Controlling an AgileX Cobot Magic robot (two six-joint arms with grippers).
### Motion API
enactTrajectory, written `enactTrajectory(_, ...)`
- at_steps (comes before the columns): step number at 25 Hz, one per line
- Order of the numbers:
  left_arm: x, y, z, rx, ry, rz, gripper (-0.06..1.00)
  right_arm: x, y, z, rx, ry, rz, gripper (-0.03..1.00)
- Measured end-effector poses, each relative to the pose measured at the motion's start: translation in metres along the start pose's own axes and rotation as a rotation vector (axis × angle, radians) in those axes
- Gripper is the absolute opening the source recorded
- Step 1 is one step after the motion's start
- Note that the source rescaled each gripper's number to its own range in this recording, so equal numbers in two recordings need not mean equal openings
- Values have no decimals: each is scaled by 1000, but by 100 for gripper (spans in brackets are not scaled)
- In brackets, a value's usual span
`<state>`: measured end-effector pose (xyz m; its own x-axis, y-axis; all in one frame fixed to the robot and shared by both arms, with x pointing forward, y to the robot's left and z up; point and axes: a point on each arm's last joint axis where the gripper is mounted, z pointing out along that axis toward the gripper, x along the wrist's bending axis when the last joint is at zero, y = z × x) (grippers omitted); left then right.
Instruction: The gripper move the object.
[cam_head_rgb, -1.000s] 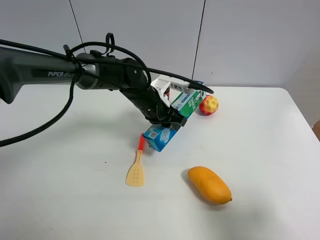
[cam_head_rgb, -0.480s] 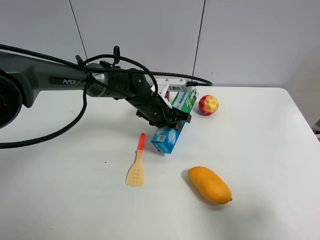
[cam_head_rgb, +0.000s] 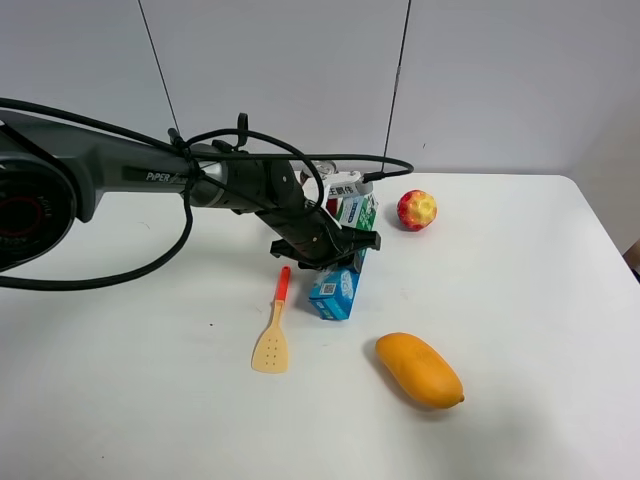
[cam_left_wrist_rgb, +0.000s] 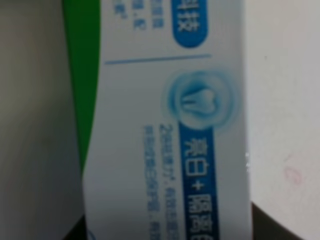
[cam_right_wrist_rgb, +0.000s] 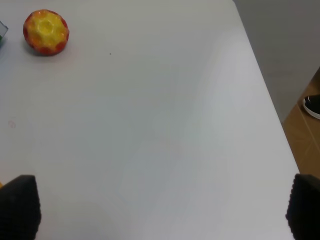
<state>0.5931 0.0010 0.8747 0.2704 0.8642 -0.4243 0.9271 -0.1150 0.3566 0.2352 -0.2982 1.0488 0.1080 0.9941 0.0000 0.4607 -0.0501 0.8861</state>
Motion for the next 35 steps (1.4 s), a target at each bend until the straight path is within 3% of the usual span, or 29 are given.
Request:
enactTrajectory(11,0,-1,0,6,-4,72,3,0,0,0,0,0,0,100)
enactTrajectory(13,0,-1,0,9,-4,94,17,0,0,0,0,0,0,100)
enactTrajectory(17,-1,-1,0,9,-5,114,57,0,0,0,0,0,0,100)
enactTrajectory(19,-2,-1,0,9,-6,114,65,0,0,0,0,0,0,100)
enactTrajectory(23,-6,1,-8,7,-16,104,68,0,0,0,0,0,0,100)
enactTrajectory(27,-20,13,-38,-57,-45,133,69,0,0,0,0,0,0,100)
enactTrajectory(35,-50,39,-145,-246,-44,365,69,0,0,0,0,0,0,100)
